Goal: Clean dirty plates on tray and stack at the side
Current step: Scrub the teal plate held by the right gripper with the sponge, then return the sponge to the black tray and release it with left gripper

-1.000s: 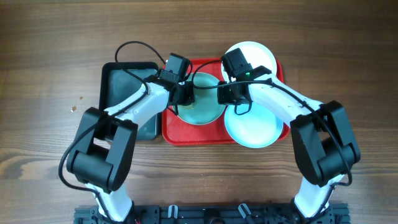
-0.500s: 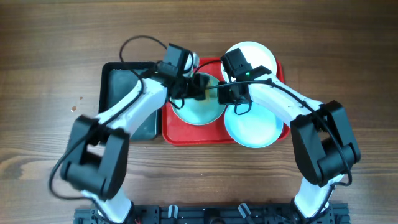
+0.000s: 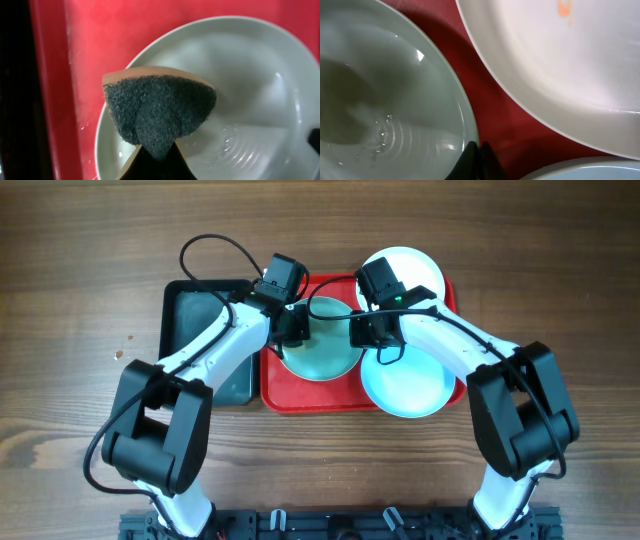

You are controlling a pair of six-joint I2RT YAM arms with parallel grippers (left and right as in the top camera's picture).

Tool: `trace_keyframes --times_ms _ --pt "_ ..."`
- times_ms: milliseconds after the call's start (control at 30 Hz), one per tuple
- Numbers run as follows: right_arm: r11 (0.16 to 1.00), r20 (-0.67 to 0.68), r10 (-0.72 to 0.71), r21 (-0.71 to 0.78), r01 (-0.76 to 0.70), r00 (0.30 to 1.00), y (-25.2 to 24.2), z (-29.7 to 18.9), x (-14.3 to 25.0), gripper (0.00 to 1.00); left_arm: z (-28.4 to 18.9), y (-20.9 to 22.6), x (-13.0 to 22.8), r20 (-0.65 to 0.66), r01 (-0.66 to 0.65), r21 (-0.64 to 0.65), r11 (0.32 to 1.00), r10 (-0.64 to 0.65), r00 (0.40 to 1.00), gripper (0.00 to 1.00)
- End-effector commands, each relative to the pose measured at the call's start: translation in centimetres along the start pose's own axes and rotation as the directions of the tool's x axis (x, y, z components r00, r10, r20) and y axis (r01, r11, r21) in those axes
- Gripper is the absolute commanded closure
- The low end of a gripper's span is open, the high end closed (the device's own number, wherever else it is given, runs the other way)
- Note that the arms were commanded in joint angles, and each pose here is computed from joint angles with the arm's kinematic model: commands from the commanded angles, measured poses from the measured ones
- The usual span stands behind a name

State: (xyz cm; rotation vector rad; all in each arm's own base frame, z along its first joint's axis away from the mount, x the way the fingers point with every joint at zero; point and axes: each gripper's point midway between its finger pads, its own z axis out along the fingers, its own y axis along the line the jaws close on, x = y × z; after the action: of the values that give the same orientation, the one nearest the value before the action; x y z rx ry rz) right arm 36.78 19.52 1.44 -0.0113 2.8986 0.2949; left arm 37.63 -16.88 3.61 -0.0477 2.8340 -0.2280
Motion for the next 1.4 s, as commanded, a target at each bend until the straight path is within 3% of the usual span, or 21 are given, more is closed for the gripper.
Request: trace_keyframes --times_ms 0,100,400,567,667,733,800,900,933,967,1100,1367 --pt "1.000 0.035 -0.020 -0.018 0.020 0.999 0.7 -1.1 -0.9 0.96 0.6 0.6 0.5 -0.019 -0.006 -0.042 0.999 0.005 1.000 0.96" --pt "1.000 0.035 -0.020 -0.018 0.020 0.999 0.7 -1.1 -0.9 0.96 2.0 0.2 1.9 -0.072 -0.013 -0.025 1.000 0.012 0.997 0.96" --pt "1.000 0.035 -0.020 -0.018 0.021 0.999 0.7 -1.1 -0.9 0.96 2.3 -6.1 4.1 -0.209 0.029 0.333 0.942 0.043 0.977 0.96" --pt "1.000 0.035 -0.020 -0.018 0.021 0.999 0.7 -1.1 -0.9 0.96 0.7 -7.8 3.1 -0.189 0.027 0.436 0.900 0.062 0.980 0.96" --pt "1.000 0.035 -0.020 -0.018 0.021 0.999 0.7 -1.1 -0.9 0.96 -3.4 -7.7 0.0 -0.064 -0.011 0.466 0.884 0.046 0.997 0.96" --pt "1.000 0.035 -0.020 -0.018 0.021 0.999 0.7 -1.1 -0.9 0.96 -7.6 -5.0 -3.0 0.072 -0.011 0.414 0.910 -0.021 0.997 0.96" --pt "1.000 0.035 -0.020 -0.018 0.021 0.999 0.7 -1.1 -0.9 0.96 -10.0 -1.0 -3.7 0.113 0.051 0.316 0.947 -0.090 0.989 0.96" --pt "1.000 0.035 -0.020 -0.018 0.021 0.999 0.7 -1.1 -0.9 0.96 -9.7 6.7 -2.5 0.099 0.154 0.027 0.988 -0.156 0.983 0.96" --pt "1.000 0.036 -0.020 -0.018 0.020 0.999 0.7 -1.1 -0.9 0.96 -9.9 10.8 -2.1 0.118 0.201 -0.148 0.968 -0.184 0.976 0.96" --pt "1.000 0.036 -0.020 -0.018 0.021 0.999 0.7 -1.1 -0.9 0.96 -10.2 12.9 -2.1 0.133 0.213 -0.221 0.952 -0.187 0.973 0.96" --pt "1.000 0.037 -0.020 -0.019 0.021 0.999 0.7 -1.1 -0.9 0.96 -8.4 15.3 0.6 0.037 0.107 -0.274 0.956 -0.101 0.994 0.96" --pt "1.000 0.038 -0.020 -0.020 0.021 0.999 0.7 -1.2 -0.9 0.96 -3.7 16.5 5.1 -0.024 0.023 -0.282 0.959 -0.031 0.999 0.96"
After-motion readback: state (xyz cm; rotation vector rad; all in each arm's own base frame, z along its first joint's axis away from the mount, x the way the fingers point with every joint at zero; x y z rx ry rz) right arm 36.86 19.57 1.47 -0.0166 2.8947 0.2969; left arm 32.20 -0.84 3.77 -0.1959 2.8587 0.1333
